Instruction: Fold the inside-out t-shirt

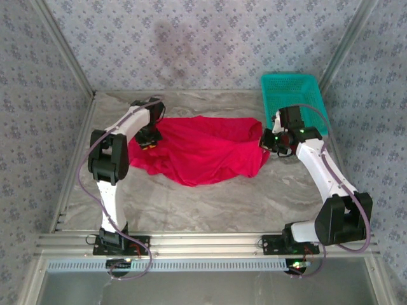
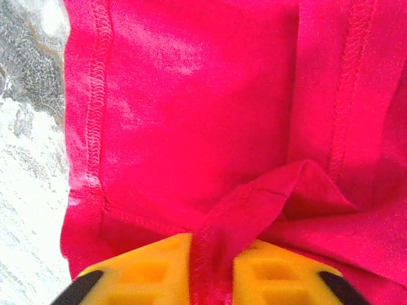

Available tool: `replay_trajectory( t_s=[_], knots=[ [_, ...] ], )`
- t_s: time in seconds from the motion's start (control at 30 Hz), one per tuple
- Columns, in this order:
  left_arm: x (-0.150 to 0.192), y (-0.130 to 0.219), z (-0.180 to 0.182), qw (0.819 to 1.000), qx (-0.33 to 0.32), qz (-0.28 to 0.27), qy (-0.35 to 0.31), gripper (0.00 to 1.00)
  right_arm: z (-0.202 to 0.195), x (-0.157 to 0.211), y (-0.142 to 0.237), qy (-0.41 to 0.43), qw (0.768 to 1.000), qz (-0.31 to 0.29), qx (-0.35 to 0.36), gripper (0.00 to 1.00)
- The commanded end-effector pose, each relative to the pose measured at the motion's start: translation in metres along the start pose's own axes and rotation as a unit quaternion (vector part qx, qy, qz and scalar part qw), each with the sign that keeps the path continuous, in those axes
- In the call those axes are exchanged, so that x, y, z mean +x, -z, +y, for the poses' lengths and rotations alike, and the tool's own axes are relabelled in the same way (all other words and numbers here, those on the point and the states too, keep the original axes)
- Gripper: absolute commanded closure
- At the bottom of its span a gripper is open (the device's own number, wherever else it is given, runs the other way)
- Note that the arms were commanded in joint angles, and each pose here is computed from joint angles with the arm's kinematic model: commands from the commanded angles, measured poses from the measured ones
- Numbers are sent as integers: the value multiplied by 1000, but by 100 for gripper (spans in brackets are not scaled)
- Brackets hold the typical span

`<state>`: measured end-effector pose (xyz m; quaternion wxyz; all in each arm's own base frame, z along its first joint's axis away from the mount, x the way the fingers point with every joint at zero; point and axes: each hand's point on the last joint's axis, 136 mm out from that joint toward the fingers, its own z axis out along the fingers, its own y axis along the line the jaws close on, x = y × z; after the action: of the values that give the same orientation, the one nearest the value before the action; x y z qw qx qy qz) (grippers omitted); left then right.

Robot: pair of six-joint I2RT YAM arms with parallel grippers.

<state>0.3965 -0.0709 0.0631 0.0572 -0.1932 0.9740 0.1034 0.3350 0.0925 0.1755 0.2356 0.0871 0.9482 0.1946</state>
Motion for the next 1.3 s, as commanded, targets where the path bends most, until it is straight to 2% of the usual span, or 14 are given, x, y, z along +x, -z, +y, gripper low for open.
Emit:
replay_trajectory(
  t_s=[0.0,0.13,0.3,0.43,0.5,0.6,0.8,0.87,1.0,1.27],
  knots=[
    [-3,19,4,1000,-1,-14,-3,89,2,-1,1,0,1000,5,-8,100],
    [-5,30,6,1000,5,-21,0,100,4,-2,3,2,1000,3,-9,100],
    [-12,56,9,998,30,-50,9,100,7,-5,6,2,1000,1,-12,100],
    [-22,101,2,987,119,-101,21,100,13,-19,19,5,1000,-18,-13,100],
    [-29,126,0,974,187,-121,35,100,13,-28,27,5,999,-32,-9,100],
    [-39,162,5,945,287,-142,63,100,11,-44,41,0,998,-55,-3,100],
    [-59,211,26,872,450,-158,107,100,-19,-71,70,-37,994,-92,40,100],
    [-60,207,30,865,467,-148,109,100,-33,-73,74,-47,993,-92,64,100],
    [-56,173,24,872,463,-115,108,100,-57,-70,76,-62,989,-86,104,100],
    [-59,91,-2,879,458,-59,116,92,-60,-74,64,-64,989,-83,104,100]
  ],
)
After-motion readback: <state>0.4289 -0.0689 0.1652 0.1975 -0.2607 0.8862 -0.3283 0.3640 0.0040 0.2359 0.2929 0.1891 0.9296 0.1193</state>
